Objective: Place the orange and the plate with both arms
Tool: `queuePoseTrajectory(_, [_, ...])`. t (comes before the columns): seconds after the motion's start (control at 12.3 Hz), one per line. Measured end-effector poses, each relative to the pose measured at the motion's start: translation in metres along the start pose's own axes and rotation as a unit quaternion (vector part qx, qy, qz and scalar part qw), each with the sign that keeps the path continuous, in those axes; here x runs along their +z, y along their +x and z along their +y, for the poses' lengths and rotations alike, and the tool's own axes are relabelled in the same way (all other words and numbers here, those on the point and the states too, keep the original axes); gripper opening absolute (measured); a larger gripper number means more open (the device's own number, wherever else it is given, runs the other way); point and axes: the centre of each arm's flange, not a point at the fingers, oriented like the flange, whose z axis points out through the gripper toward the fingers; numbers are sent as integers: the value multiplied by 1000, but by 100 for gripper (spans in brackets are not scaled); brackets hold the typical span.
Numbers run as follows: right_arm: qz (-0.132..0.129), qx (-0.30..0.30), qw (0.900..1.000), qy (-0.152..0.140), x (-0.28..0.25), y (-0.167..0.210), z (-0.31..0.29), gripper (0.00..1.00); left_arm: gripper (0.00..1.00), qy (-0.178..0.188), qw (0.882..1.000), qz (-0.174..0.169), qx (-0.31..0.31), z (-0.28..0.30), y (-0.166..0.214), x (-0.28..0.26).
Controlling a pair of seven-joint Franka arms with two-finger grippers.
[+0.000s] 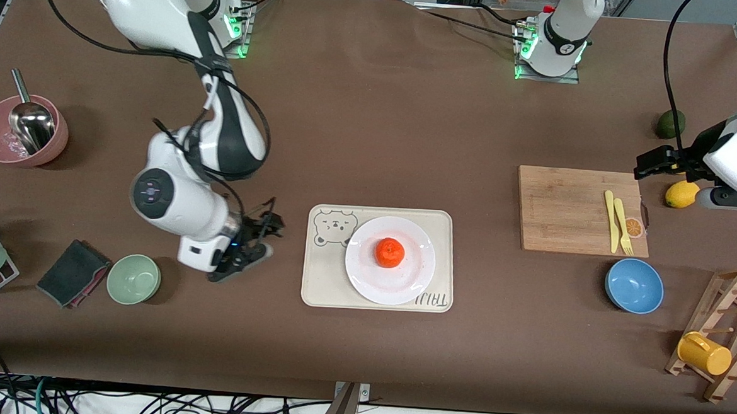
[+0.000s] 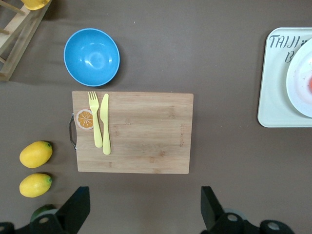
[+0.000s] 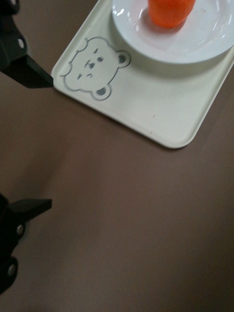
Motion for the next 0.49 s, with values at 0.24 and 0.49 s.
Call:
queuePoseTrajectory(0.24, [-56, 25, 998, -30, -75, -42, 45, 100, 100, 0, 1000, 0, 0, 0, 0, 0])
queuePoseTrajectory(0.49, [-60, 58, 996, -31, -182, -100, 77, 100, 100, 0, 1000, 0, 0, 0, 0, 0])
